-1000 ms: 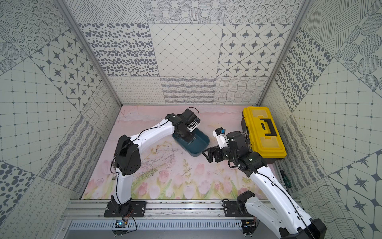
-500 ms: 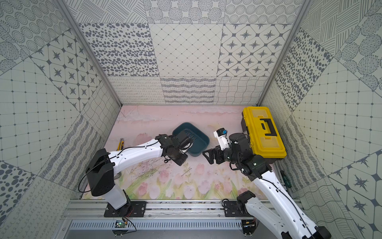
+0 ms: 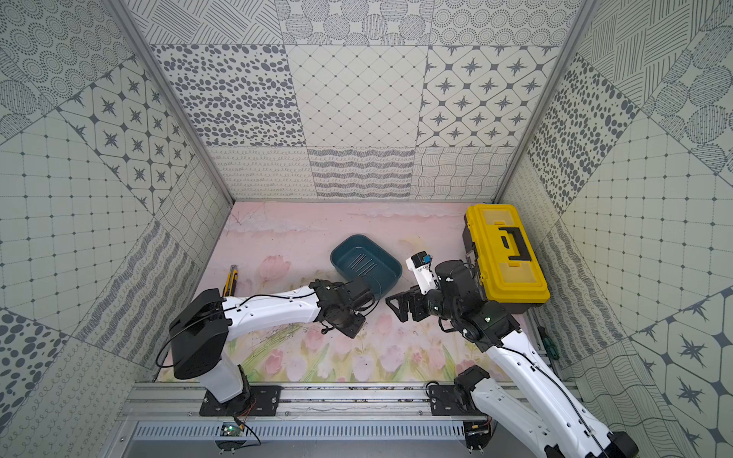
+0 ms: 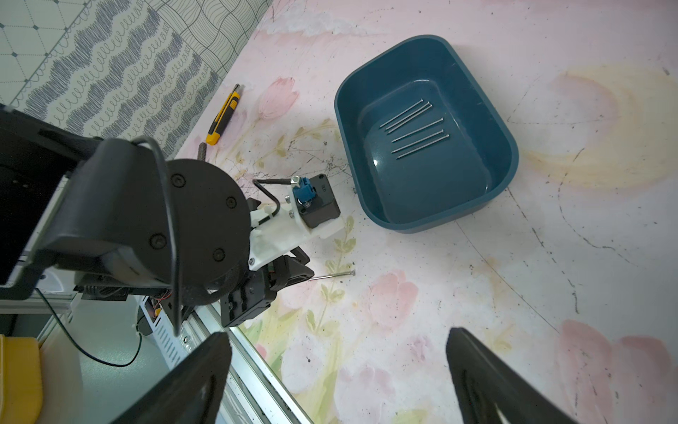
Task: Put the nails on the desktop into the storage box
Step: Pick up the nail from the center of the board.
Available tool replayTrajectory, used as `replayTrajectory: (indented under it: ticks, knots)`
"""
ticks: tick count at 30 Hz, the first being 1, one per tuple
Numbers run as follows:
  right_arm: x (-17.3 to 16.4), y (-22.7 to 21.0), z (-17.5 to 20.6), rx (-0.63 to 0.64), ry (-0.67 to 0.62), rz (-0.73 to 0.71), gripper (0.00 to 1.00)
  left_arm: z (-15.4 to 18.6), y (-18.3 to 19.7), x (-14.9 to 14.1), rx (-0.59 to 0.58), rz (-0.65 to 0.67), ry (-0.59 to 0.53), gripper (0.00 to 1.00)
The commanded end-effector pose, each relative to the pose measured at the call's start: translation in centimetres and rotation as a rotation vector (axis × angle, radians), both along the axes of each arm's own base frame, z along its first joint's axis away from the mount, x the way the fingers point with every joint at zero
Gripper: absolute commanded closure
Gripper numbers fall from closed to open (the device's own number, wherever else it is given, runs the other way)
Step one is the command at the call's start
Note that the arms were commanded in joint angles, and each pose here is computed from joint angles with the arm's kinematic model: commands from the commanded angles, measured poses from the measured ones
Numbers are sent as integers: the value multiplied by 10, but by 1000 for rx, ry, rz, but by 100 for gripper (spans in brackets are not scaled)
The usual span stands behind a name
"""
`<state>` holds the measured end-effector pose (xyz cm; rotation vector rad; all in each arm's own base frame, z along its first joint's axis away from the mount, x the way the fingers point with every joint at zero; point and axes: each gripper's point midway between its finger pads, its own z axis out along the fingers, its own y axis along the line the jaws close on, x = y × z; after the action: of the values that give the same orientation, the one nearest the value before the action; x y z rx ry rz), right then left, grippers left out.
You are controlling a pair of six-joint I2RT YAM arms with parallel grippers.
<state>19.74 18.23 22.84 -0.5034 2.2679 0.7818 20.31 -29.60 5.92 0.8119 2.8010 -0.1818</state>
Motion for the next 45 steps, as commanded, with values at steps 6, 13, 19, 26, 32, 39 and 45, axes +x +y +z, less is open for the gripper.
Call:
replayTrajectory:
  ticks: [6, 13, 19, 26, 32, 39, 45]
  knots:
    - [1, 0, -2, 6, -7, -19, 3, -14, -16, 5, -31, 39, 6, 80]
    - [1, 0, -3, 3, -3, -18, 3, -22, -23, 6, -50, 28, 16, 82]
    - [2, 0, -4, 1, -3, -19, 3, -27, -24, 7, -22, -27, 4, 82]
    - [2, 0, -3, 2, -4, -21, 3, -27, -16, 10, 38, -85, -19, 82]
    - [3, 0, -3, 0, -2, -23, 3, -27, -16, 9, 57, -127, -15, 81]
    - [3, -1, -2, 0, -6, -28, 3, -31, -15, 8, 72, -155, -3, 79]
    - [3, -1, -1, 2, -9, -29, 3, -34, -15, 9, 81, -166, 12, 79]
